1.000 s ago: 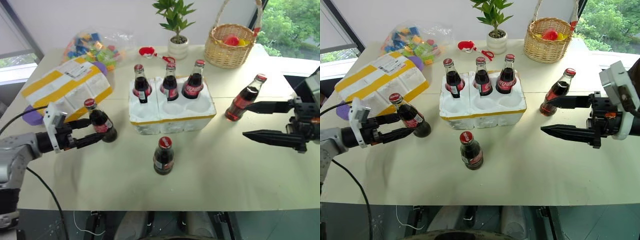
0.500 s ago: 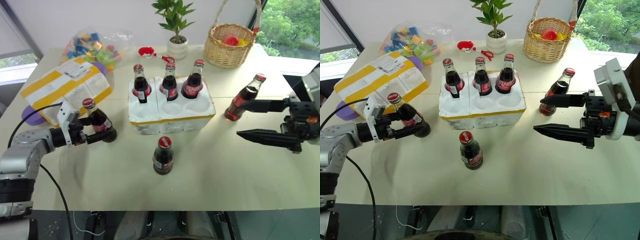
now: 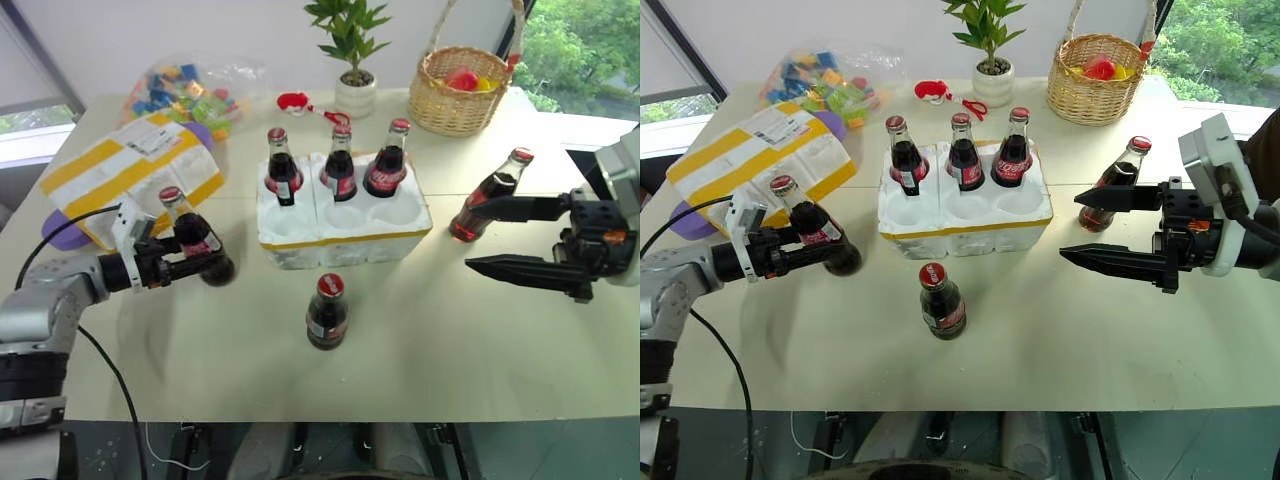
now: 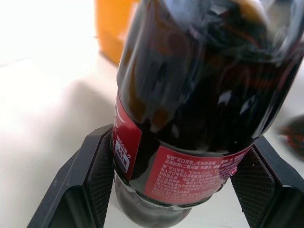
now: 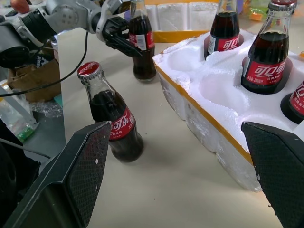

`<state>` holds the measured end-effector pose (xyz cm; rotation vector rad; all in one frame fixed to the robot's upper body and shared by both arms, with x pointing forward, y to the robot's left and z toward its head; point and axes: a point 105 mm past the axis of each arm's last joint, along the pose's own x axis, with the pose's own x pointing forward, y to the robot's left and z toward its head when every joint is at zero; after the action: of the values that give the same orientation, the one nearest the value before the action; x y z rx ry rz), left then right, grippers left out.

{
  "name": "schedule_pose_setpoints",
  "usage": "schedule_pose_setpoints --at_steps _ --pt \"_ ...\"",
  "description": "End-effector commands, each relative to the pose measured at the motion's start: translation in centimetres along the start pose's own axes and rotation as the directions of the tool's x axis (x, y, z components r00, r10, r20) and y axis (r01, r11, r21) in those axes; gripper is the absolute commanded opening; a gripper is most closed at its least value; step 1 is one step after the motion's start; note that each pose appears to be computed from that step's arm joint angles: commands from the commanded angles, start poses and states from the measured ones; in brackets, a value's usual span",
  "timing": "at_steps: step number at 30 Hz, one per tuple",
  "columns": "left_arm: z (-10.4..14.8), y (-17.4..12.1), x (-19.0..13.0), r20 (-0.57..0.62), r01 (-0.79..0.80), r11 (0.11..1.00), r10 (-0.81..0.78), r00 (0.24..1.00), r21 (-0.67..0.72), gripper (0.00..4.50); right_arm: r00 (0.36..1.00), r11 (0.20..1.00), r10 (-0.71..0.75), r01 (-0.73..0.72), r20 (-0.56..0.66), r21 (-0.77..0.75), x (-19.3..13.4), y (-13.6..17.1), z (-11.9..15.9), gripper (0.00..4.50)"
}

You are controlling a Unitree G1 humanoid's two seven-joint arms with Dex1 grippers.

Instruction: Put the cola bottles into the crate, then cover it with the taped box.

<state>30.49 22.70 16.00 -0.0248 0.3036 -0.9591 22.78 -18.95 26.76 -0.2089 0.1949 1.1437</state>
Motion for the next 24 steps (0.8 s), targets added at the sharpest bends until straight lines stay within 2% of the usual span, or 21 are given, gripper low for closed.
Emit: schedule_pose_setpoints --at_steps 1,4,7,9,11,18,24 --pt "7.0 -2.9 -0.8 0.061 0.15 0.976 -0.162 0.985 0.161 2.83 1.0 0.999 0.002 -0.002 -0.001 -0.044 0.1 0.3 0.3 4.5" --pt "10.5 -4.3 -0.4 0.045 0.247 0.943 -0.263 0.964 0.223 2.83 1.0 0.999 0.0 -0.001 -0.004 -0.043 0.4 0.2 -0.1 4.5" --pt "12.7 -4.9 0.3 0.035 0.311 0.913 -0.331 0.943 0.263 2.83 1.0 0.999 -0.004 0.004 0.008 -0.036 0.6 0.1 -0.3 4.5" --pt "14.7 -5.1 1.6 0.051 0.347 0.891 -0.377 0.925 0.292 2.83 1.0 1.0 -0.015 0.015 0.017 -0.025 0.7 -0.1 -0.7 4.5" --pt "15.6 -4.8 3.2 0.054 0.361 0.878 -0.396 0.917 0.315 2.83 0.999 1.0 -0.026 0.026 0.024 -0.016 0.8 -0.2 -1.0 4.5" --pt "14.5 -2.6 8.3 0.024 0.367 0.87 -0.396 0.918 0.33 2.83 0.997 0.998 -0.061 0.061 0.043 0.006 1.0 0.1 -1.9 4.5" --pt "12.8 -2.5 9.6 -0.048 0.419 0.842 -0.429 0.902 0.34 2.83 0.994 0.995 -0.101 0.1 0.043 0.023 0.6 0.2 -2.5 4.5"
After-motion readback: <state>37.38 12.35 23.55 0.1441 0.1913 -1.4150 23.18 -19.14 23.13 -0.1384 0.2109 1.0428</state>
